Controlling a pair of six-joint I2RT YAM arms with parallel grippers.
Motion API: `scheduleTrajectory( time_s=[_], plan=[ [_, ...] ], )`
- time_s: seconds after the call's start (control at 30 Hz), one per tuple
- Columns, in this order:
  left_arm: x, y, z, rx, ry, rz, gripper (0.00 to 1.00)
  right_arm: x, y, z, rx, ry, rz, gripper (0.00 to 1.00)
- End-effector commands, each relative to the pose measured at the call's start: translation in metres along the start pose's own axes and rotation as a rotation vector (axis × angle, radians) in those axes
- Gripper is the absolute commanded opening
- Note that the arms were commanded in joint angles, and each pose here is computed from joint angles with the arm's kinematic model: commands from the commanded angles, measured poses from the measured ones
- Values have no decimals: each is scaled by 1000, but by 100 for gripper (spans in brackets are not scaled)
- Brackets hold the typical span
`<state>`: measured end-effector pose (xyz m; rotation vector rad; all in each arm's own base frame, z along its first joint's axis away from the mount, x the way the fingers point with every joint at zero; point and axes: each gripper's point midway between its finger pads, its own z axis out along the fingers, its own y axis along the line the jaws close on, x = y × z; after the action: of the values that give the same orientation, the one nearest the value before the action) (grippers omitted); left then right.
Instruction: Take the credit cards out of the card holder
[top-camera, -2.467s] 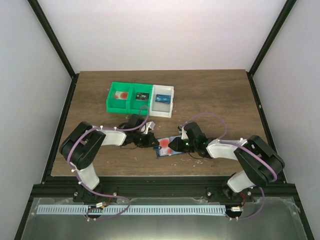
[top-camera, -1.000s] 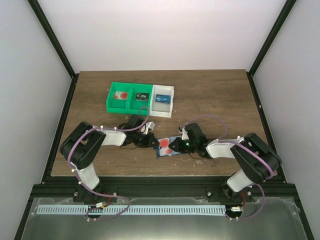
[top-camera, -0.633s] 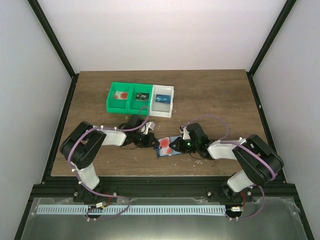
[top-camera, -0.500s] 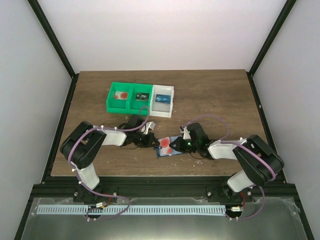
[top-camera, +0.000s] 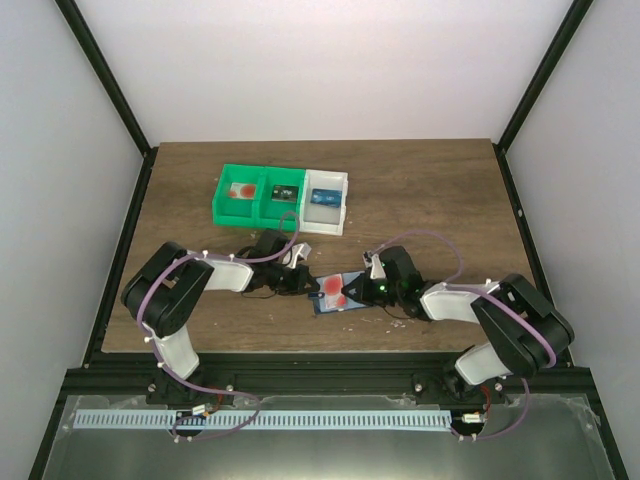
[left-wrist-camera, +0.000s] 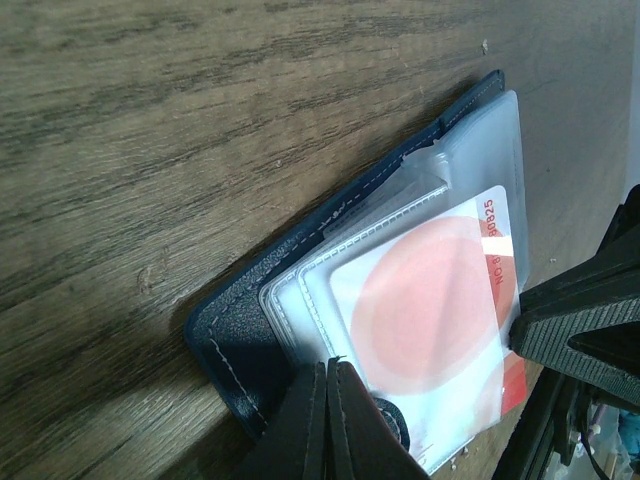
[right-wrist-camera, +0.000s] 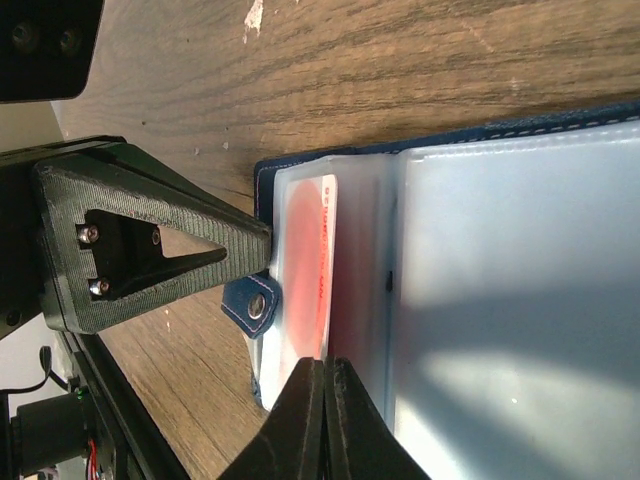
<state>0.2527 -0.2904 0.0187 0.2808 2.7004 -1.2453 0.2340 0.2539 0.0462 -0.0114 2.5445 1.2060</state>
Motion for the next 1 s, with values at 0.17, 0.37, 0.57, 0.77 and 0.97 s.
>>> scheduleTrajectory(
  time_s=[0.17, 0.37, 0.57, 0.77, 0.97],
  plan=[
    [16, 31, 8, -108, 41, -37, 2, -6, 1, -10, 5, -37, 8, 0],
    [15, 32, 9, -110, 42, -40, 1, -9, 0, -15, 22, -58, 5, 0],
    [12, 31, 9, -119, 38, -31, 1, -6, -3, -14, 23, -50, 11, 0],
    [12, 34, 10, -126, 40, -31, 1, -8, -2, -17, 26, -63, 7, 0],
    [12, 38, 12, -140, 42, -27, 1, -11, 2, -23, 18, -91, -8, 0]
  ],
)
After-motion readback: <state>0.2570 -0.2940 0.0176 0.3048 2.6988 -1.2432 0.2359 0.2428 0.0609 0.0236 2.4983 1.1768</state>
